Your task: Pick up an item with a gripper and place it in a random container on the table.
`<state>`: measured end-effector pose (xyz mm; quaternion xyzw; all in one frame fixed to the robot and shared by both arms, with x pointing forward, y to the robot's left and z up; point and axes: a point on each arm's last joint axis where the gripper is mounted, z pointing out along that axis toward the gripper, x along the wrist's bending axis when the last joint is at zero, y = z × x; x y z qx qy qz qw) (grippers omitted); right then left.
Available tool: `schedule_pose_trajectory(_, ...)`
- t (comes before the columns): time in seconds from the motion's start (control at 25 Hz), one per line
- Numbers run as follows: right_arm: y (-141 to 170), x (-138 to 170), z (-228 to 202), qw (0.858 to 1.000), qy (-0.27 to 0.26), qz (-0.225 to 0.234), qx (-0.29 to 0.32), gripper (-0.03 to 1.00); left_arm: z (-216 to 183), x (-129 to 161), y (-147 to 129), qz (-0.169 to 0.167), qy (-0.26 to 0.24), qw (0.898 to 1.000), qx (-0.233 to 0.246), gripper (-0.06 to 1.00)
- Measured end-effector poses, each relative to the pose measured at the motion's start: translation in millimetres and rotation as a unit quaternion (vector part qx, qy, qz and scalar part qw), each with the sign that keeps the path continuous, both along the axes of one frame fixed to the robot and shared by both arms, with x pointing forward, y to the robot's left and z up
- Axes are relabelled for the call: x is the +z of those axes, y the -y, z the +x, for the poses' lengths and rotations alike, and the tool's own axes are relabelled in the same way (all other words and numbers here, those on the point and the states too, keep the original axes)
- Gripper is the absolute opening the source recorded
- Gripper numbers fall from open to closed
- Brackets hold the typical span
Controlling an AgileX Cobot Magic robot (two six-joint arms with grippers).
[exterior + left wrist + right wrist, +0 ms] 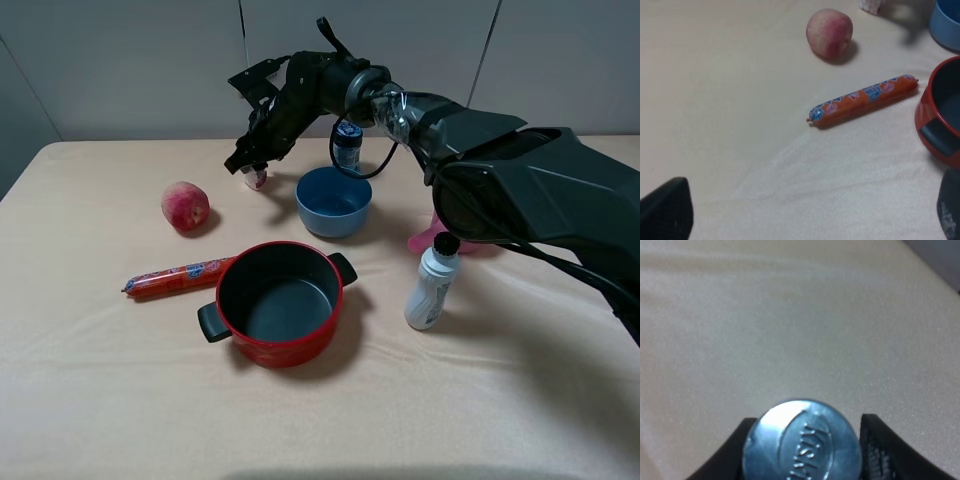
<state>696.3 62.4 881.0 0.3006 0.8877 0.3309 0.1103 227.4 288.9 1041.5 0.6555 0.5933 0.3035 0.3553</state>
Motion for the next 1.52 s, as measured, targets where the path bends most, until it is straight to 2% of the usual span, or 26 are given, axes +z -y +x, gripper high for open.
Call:
schedule_pose_trajectory(0.72, 1, 5, -2, 1.000, -0.004, -0.008, 0.010, 0.32, 0, 0, 0, 0.000, 0.000, 1.000, 0.000, 0.99)
schedule_pose_trajectory(0.96, 2, 32, -3, 1.000, 0.011, -0.006, 0.015, 0.32, 0, 0, 0, 0.000, 0.000, 1.000, 0.000, 0.99)
schedule_pose_trajectory(1.52, 13, 81, -14, 0.999, 0.008, -0.039, 0.028, 0.32, 0, 0, 0, 0.000, 0.000, 1.000, 0.000, 0.99)
